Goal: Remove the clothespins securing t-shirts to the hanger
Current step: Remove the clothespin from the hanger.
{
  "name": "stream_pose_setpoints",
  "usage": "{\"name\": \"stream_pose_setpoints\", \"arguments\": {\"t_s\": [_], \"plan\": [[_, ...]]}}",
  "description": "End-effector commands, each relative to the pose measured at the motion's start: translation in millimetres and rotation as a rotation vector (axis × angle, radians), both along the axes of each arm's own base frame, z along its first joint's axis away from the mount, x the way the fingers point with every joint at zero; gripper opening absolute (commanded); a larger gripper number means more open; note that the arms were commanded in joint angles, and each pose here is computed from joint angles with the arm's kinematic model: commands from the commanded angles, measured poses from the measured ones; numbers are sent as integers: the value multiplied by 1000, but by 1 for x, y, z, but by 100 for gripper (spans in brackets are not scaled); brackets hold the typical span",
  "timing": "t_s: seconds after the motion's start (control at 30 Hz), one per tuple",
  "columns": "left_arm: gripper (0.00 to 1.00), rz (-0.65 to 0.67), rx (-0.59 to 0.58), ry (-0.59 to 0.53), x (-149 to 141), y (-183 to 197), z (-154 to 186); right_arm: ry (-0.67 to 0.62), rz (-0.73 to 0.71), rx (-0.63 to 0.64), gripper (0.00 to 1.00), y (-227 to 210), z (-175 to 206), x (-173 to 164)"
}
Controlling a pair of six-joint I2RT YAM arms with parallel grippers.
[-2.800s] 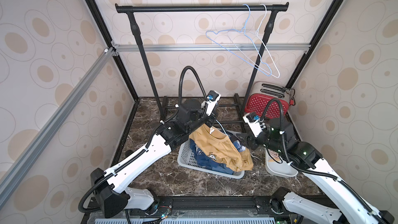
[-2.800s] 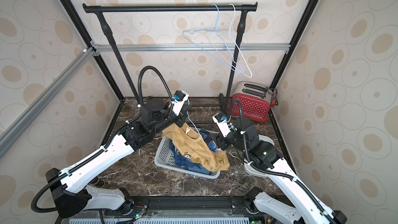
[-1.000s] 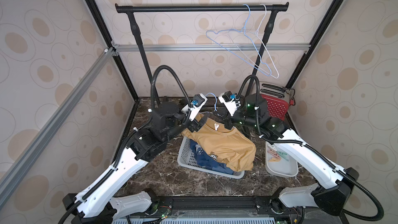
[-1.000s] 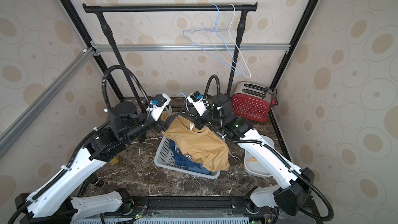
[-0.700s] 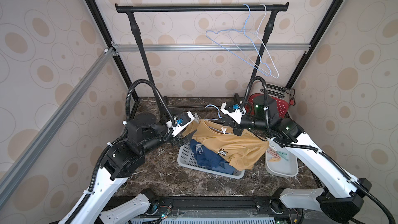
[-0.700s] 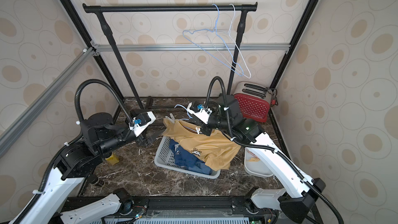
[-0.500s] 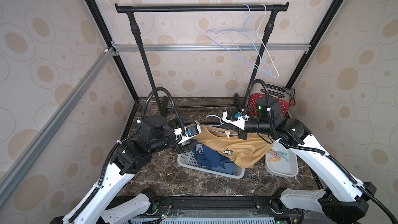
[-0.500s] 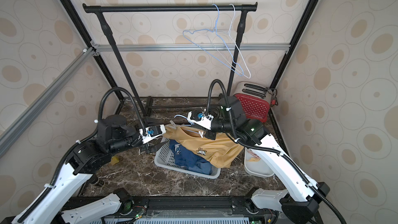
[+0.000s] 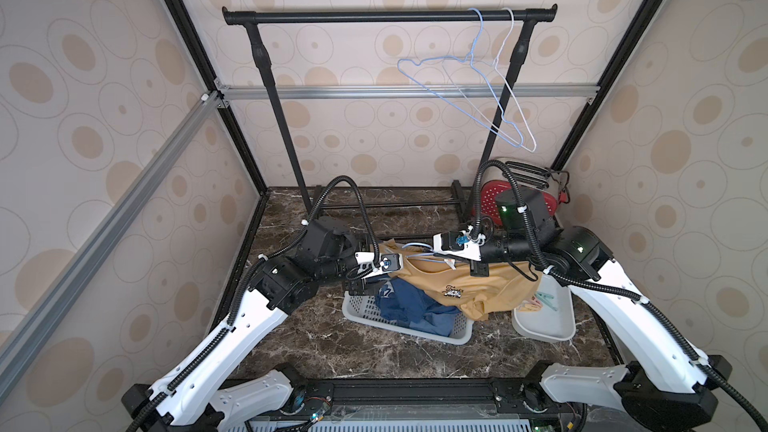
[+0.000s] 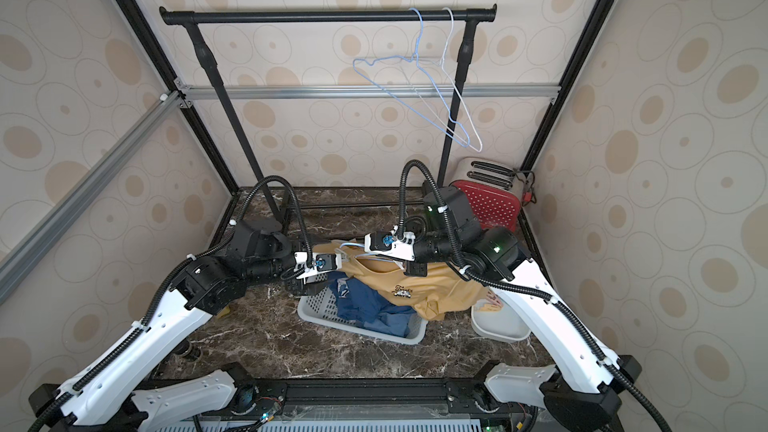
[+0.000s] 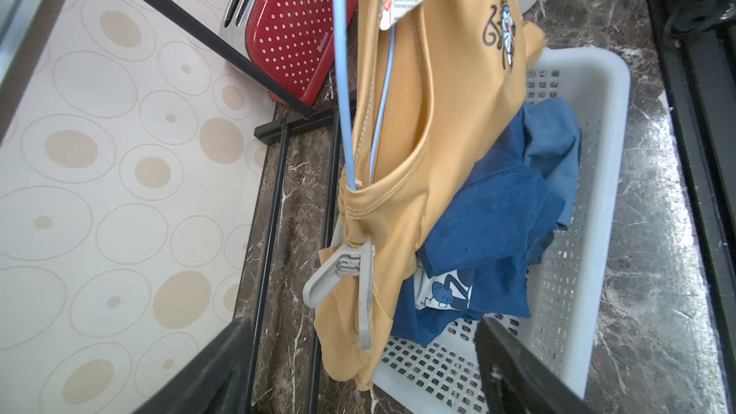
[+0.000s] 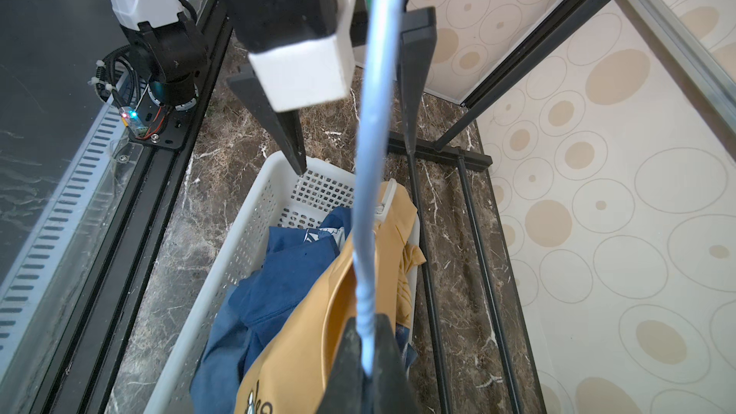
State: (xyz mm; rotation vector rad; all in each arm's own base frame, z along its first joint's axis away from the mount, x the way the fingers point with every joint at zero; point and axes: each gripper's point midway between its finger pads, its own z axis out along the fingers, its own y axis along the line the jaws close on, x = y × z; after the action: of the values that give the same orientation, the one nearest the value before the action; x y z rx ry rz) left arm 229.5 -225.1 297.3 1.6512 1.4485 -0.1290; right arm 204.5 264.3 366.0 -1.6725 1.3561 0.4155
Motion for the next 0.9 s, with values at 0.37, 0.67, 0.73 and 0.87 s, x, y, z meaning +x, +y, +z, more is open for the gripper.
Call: {"name": "stream_pose_setpoints", "arguments": {"t_s": [0.37, 0.67, 0.73, 0.87], "plan": [[73, -91, -57, 72, 14, -21, -9, -34, 58, 32, 0, 0, 16, -14], [58, -75, -57, 47, 24, -23, -15, -44, 55, 33, 0, 1, 17, -11], [54, -72, -48, 52, 25, -22, -19, -44, 56, 33, 0, 2, 16, -11], [52, -63, -31, 62, 26, -21, -25, -49, 54, 32, 0, 2, 16, -9]]}}
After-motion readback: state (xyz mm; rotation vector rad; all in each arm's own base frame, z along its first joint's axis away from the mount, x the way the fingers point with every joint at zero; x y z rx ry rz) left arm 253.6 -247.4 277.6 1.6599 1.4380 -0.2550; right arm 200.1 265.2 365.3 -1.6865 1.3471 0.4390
